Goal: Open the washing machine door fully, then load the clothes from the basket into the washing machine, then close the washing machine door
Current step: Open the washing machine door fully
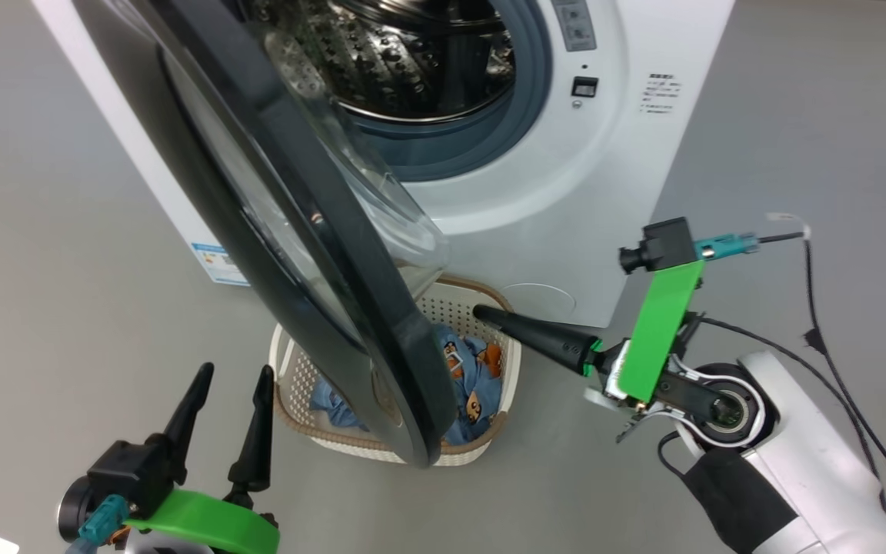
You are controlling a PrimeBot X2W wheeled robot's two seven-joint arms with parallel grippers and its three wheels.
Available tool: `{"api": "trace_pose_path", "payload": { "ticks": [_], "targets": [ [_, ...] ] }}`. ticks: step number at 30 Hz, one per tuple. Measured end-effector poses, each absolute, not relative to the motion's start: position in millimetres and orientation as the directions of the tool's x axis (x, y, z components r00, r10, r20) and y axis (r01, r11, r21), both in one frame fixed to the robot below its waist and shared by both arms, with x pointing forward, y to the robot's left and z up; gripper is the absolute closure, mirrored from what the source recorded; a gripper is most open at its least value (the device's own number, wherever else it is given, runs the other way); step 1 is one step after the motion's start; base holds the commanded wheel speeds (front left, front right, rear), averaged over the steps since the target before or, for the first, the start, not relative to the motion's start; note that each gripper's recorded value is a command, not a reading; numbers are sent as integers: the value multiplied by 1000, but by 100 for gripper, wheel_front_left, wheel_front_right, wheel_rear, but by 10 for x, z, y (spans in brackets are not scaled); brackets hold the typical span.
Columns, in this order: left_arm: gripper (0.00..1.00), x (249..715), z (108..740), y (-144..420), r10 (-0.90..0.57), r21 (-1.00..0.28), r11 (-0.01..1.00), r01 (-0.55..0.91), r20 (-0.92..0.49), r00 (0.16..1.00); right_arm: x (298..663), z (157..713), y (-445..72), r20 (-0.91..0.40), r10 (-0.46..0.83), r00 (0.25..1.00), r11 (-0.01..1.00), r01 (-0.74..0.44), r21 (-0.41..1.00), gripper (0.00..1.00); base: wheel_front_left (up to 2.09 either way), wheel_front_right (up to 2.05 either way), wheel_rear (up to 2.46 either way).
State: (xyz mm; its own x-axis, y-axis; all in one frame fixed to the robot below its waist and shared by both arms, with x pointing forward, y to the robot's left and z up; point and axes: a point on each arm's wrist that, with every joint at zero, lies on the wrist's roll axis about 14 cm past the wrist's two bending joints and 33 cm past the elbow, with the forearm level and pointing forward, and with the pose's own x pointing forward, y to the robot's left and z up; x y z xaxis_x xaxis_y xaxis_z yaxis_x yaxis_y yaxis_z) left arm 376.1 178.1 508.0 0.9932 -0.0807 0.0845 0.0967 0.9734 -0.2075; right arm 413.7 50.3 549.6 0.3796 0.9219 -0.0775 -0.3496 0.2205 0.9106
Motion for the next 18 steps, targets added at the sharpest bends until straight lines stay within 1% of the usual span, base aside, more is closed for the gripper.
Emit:
{"api": "trace_pose_path", "payload": {
  "ticks": [4, 9, 11, 18],
  "targets": [
    [0, 3784, 5086, 1739, -94, -211, 971, 111, 87, 992, 4203, 5494, 354, -75, 890, 449, 253, -350, 902, 0, 0, 0, 0],
    [0, 3802, 5099, 1692, -110, -214, 969, 128, 92, 990, 4216, 5349, 123, -105, 844, 527, 313, -322, 893, 0, 0, 0, 0],
    [0, 3803, 5103, 1685, -112, -216, 968, 130, 93, 989, 4212, 5323, 80, -111, 835, 539, 323, -317, 892, 0, 0, 0, 0],
    [0, 3731, 5044, 1675, -120, -216, 967, 134, 76, 990, 4156, 5105, -247, -156, 749, 644, 420, -280, 863, 0, 0, 0, 0]
  ]
}}
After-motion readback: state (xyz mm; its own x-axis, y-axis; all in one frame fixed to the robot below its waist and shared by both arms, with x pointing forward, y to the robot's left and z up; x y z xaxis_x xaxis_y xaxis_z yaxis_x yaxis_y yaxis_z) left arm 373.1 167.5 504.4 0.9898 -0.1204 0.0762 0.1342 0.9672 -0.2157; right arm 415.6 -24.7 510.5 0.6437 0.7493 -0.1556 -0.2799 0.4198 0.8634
